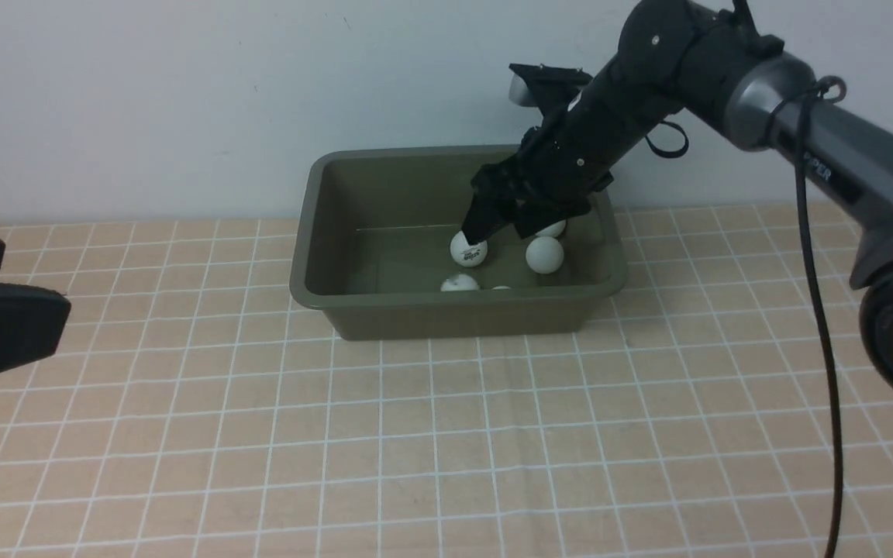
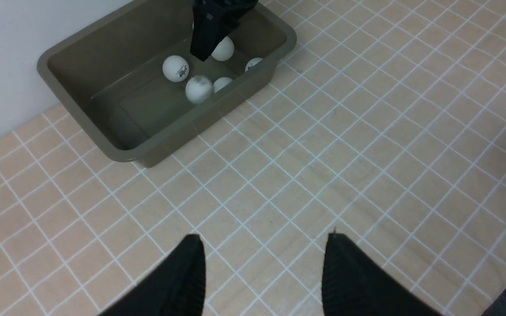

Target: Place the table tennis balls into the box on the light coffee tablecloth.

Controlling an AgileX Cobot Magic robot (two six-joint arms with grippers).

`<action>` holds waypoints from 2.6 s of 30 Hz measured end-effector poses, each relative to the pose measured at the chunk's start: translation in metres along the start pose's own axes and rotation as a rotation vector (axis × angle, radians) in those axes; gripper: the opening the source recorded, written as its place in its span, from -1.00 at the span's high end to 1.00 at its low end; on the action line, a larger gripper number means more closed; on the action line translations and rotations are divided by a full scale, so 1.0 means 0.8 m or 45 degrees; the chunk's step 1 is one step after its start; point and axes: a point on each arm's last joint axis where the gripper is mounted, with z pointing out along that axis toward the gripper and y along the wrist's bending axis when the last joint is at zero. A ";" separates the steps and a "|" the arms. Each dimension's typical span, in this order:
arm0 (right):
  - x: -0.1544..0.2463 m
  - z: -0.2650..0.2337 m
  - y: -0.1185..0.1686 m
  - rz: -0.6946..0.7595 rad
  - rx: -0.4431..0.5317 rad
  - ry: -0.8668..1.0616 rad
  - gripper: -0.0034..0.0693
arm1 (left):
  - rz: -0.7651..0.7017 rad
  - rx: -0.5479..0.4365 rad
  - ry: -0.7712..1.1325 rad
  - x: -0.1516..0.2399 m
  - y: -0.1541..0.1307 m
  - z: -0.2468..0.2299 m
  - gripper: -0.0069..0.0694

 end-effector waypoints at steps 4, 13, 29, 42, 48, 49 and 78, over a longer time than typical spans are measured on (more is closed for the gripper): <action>-0.010 -0.055 0.002 0.015 0.021 -0.100 -0.47 | 0.024 -0.002 -0.007 0.001 -0.002 -0.002 0.05; 0.031 -0.395 0.031 -0.011 0.311 -0.725 0.36 | 0.168 -0.192 -0.091 0.023 -0.024 -0.050 0.58; 0.387 -0.451 0.151 -0.075 0.718 -1.226 0.96 | -0.086 -0.513 -0.483 0.104 -0.045 -0.074 1.00; 0.498 -0.371 0.140 -0.067 0.846 -1.263 0.96 | -0.295 -0.536 -0.850 0.193 -0.040 -0.015 1.00; 0.501 -0.343 0.117 -0.054 0.876 -1.167 0.96 | -0.355 -0.532 -0.811 0.208 -0.031 0.010 0.99; 0.502 -0.332 0.110 -0.048 0.878 -1.139 0.96 | -0.363 -0.534 -0.801 0.211 -0.028 0.016 0.99; 0.503 -0.293 0.070 -0.054 0.986 -1.253 0.96 | -0.261 -0.721 -0.998 0.245 0.005 0.069 0.99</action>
